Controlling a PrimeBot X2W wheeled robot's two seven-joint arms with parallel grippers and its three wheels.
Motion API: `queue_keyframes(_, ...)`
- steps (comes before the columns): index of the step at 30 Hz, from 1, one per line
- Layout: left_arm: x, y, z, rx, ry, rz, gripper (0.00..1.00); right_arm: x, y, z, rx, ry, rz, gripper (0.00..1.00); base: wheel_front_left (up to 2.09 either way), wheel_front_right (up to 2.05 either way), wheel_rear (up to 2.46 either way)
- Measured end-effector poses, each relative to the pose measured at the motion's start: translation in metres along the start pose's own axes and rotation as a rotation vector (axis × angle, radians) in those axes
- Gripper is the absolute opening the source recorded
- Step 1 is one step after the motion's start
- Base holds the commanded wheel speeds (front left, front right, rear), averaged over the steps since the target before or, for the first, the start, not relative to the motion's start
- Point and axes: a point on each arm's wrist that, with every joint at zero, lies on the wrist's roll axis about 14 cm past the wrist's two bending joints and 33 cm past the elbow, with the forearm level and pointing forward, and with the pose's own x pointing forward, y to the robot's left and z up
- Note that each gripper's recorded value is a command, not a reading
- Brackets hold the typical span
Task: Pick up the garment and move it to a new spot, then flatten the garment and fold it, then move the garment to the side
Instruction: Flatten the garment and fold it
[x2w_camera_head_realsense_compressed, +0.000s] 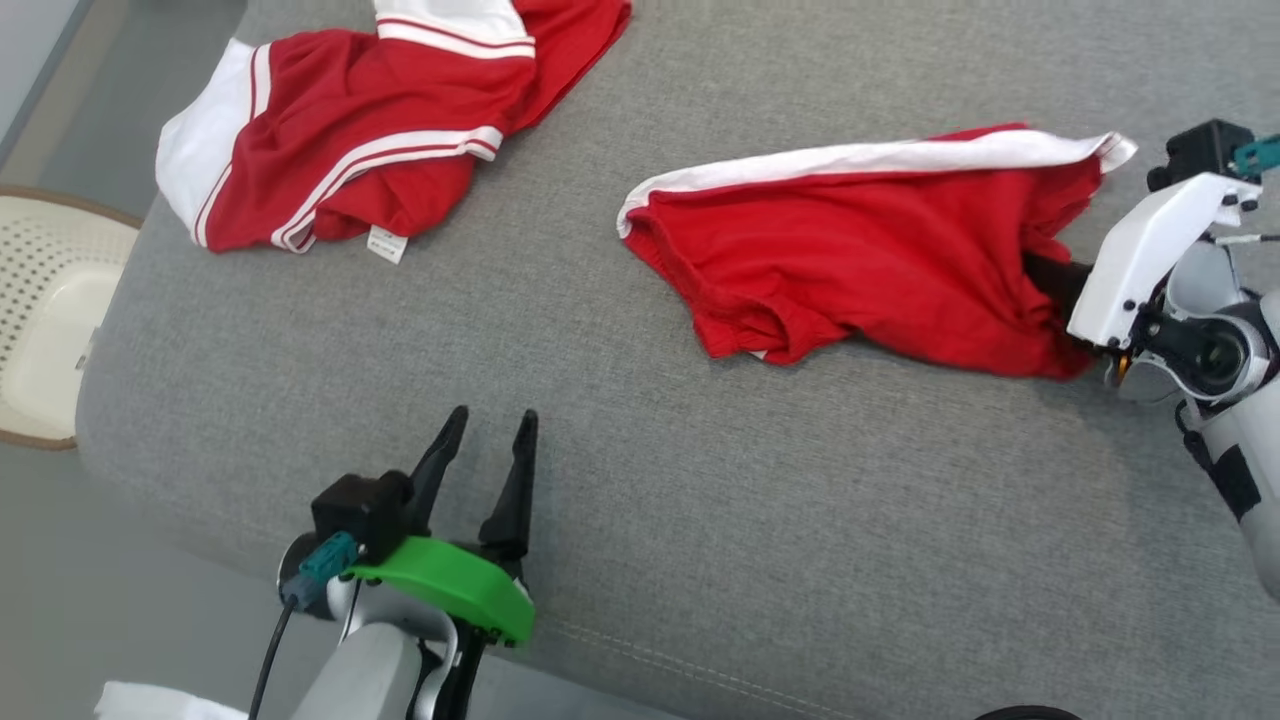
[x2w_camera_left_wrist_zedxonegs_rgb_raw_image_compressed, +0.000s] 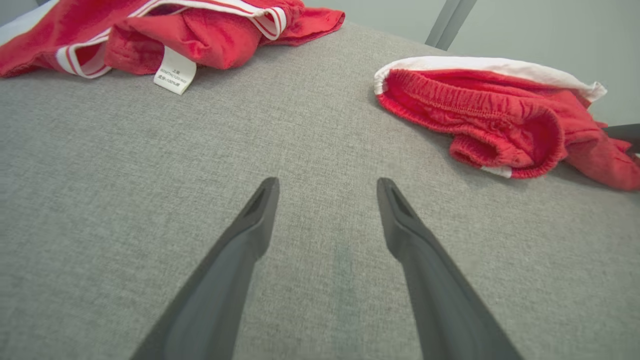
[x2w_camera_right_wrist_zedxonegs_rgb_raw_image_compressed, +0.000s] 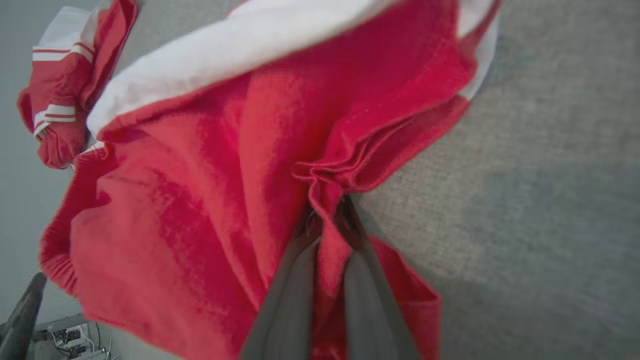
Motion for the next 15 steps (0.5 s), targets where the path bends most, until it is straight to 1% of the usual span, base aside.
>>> queue_keyframes(3,-0.008,0.000,-0.008,0.016,0.018,-0.017,1.00,-0.021,-0.008,-0.007,0.068,-0.020,-0.008,0.00,0.00,0.00,0.00)
queue_keyframes(8,-0.012,-0.018,-0.005,0.032,-0.005,-0.092,1.00,-0.078,-0.047,-0.018,0.172,-0.073,-0.107,0.00,0.00,0.00,0.00)
queue_keyframes(12,-0.016,-0.034,-0.005,0.063,-0.011,-0.168,1.00,-0.129,-0.087,-0.035,0.252,-0.125,-0.225,0.00,0.00,0.00,0.00)
queue_keyframes(15,-0.017,-0.044,-0.009,0.084,-0.002,-0.211,1.00,-0.169,-0.125,-0.051,0.343,-0.201,-0.338,0.00,0.00,0.00,0.00)
